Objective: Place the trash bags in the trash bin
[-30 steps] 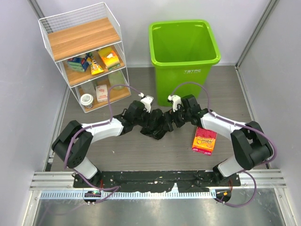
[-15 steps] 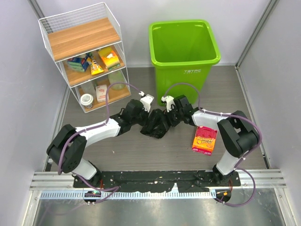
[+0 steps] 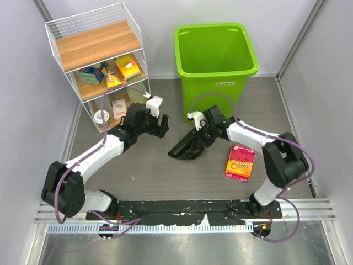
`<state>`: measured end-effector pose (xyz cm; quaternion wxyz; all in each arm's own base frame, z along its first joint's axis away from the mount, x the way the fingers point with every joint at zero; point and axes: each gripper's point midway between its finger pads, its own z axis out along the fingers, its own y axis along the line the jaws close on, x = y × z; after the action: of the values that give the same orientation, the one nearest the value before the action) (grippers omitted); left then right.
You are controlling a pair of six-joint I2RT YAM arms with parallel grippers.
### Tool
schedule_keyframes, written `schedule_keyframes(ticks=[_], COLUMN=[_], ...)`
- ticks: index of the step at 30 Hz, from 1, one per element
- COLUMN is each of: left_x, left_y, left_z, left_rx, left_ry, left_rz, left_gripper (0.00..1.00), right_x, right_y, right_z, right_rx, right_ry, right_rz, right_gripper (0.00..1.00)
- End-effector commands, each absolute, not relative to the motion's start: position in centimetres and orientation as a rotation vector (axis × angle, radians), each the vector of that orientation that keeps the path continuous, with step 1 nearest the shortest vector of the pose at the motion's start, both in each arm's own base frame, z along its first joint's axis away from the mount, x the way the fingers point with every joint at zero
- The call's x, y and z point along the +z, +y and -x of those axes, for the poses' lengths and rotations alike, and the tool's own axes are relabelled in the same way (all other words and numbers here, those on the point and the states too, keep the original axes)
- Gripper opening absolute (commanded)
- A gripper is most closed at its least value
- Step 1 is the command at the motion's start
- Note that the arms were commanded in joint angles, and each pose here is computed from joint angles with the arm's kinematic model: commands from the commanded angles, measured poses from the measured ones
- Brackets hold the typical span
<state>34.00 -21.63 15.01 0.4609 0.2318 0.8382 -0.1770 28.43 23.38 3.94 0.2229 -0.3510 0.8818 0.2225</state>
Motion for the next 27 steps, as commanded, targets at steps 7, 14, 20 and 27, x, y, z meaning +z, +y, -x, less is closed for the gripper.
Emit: schedule_keyframes(ticks=[7, 14, 20, 27], left_x=[19.0, 16.9, 15.1, 14.1], left_y=[-24.3, -26.0, -26.8, -27.6], left_z=[-34.3, -36.5, -39.3, -41.4], left_rx=[-0.526, -0.539, -0.487, -0.453], left_ry=[1.946, 1.964, 1.946, 1.94], left_rz=[-0.794, -0.838, -0.854, -0.901], left_gripper=[0.83, 0.84, 0.84, 0.85], right_x=[19.0, 23.1, 27.6, 33.4], right_y=[20.7, 17.5, 15.6, 14.5], right_z=[-25.5, -23.6, -23.6, -23.1], right_rx=[0.518, 0.365, 0.247, 0.207], right_ry=[2.17, 2.097, 2.013, 1.911], right_rz=[1.309, 1.372, 1.294, 1.181], right_gripper=[0.01, 0.02, 0.02, 0.01])
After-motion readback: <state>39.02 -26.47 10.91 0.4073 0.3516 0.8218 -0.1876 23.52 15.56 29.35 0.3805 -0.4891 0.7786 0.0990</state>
